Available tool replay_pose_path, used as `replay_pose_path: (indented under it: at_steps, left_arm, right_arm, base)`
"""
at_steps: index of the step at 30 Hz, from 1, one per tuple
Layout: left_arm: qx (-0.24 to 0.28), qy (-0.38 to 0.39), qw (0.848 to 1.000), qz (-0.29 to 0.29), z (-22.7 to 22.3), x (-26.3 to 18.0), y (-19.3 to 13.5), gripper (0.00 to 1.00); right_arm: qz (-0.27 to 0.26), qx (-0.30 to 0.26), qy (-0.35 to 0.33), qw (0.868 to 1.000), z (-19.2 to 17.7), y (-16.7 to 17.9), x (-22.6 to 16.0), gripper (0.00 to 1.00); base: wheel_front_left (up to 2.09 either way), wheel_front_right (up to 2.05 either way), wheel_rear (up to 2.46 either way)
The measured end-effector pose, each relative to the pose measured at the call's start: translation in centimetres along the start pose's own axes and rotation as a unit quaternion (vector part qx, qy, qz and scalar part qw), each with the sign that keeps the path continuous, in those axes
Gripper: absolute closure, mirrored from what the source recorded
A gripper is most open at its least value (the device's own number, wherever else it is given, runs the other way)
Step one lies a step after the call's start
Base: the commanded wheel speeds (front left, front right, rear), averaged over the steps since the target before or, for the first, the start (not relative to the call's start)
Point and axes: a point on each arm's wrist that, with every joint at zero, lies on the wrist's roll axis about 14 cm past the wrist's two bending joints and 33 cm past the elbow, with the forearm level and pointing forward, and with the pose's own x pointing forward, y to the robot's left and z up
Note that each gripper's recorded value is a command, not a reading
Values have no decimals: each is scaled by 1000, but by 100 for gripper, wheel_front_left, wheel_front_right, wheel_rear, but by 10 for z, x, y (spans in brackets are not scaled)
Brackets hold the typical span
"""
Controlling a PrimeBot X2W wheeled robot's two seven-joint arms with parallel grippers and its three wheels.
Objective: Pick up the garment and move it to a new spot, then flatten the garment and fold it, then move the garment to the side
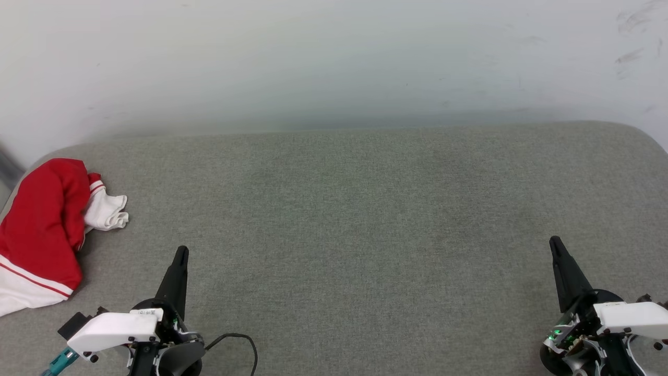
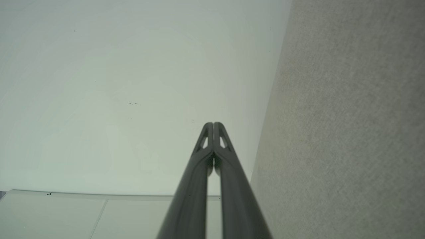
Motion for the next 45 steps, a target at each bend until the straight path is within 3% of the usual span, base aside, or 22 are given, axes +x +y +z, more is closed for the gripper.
replay_pose_path:
  at_steps: [11,12,18,27,37,45]
  left_arm:
    - [0,0,1000,0,0,0,0,100]
    - [0,0,1000,2,0,0,1,0]
    - [-4,-3,999,46,-1,-15,31,0]
    - [15,-18,999,42,3,-18,28,0]
    - [62,-52,996,37,20,-23,23,0]
    - [116,-97,988,33,47,-30,16,0]
  right_arm:
    - [0,0,0,1000,0,0,0,100]
    - [-2,0,0,1000,0,-1,-1,0]
    - [-44,0,-5,999,1,-30,-14,0]
    - [-45,-26,-17,998,4,-30,-19,0]
    - [-42,-116,-34,992,14,-25,-21,0]
    - [-10,-242,-30,970,8,-2,-19,0]
  base:
    - [0,0,0]
    - [0,0,0]
    - [0,0,0]
    - [0,0,0]
    - [0,0,0]
    - [0,0,0]
